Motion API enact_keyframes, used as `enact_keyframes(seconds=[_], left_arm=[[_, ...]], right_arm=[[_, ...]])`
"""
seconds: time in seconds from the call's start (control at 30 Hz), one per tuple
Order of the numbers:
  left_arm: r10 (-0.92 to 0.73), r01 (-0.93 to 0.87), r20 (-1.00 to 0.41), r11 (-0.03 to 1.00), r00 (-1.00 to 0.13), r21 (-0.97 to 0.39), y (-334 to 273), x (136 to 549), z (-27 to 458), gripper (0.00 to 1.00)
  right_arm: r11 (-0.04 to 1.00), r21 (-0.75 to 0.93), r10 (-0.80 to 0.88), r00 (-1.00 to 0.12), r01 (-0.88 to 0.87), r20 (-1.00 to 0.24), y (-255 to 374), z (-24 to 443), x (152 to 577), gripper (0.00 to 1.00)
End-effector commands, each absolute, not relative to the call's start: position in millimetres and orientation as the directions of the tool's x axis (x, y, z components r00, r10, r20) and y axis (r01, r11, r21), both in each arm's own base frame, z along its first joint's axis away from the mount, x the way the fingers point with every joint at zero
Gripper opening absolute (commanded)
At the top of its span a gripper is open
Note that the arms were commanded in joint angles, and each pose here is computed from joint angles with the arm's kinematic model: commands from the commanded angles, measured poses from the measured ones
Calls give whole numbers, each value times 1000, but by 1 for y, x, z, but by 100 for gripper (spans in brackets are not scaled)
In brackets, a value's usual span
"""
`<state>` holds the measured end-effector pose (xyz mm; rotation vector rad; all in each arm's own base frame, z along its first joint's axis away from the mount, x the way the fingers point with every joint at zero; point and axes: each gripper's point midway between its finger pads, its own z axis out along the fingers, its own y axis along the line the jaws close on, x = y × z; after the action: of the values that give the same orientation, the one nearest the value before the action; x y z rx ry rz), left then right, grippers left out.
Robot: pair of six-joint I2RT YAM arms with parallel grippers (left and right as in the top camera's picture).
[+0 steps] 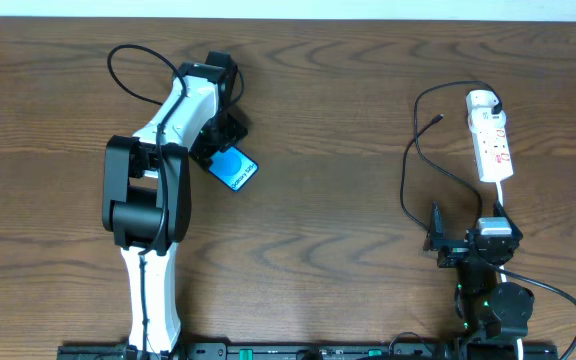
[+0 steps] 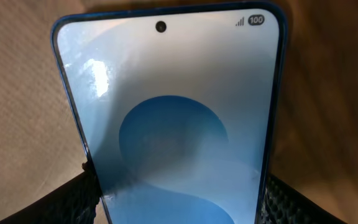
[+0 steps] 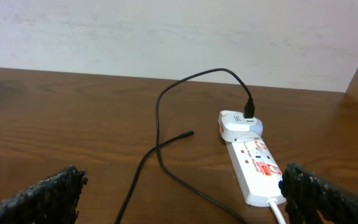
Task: Plug charger to phone and switch on socket
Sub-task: 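Lower the left gripper and grasp the phone's top edge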
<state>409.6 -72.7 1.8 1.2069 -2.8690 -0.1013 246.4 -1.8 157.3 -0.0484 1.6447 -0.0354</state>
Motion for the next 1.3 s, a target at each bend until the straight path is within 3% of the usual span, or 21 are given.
enact_keyframes(seconds=[0.0,0.2,0.67,0.9,1.0,1.13,1.27], left_arm=[[-651,-641,97,759,-753,110,-78,390,-16,69],[-557,-560,180,828,-811,42,-93,384,-10,67],[-421,-465,323,883,-848,-68,-115,363,6,66],[-408,-437,296,899,-864,-37,-107,364,4,66],[-414,-422,252,906,-875,24,-94,366,2,75],[-418,-411,258,908,-871,83,-85,358,4,98],[-418,-409,272,908,-867,93,-84,353,5,99]], right_arm=[[998,-57,-57,-74,1,-996,-4,157,246,99],[998,-57,-57,-74,1,-996,-4,157,246,99],[998,-57,-57,-74,1,-996,-4,157,246,99],[998,-57,-57,-74,1,-996,-4,157,246,99],[998,-57,-57,-74,1,-996,-4,157,246,99],[998,-57,-57,-74,1,-996,-4,157,246,99],[998,-57,-57,-74,1,-996,-4,157,246,99]])
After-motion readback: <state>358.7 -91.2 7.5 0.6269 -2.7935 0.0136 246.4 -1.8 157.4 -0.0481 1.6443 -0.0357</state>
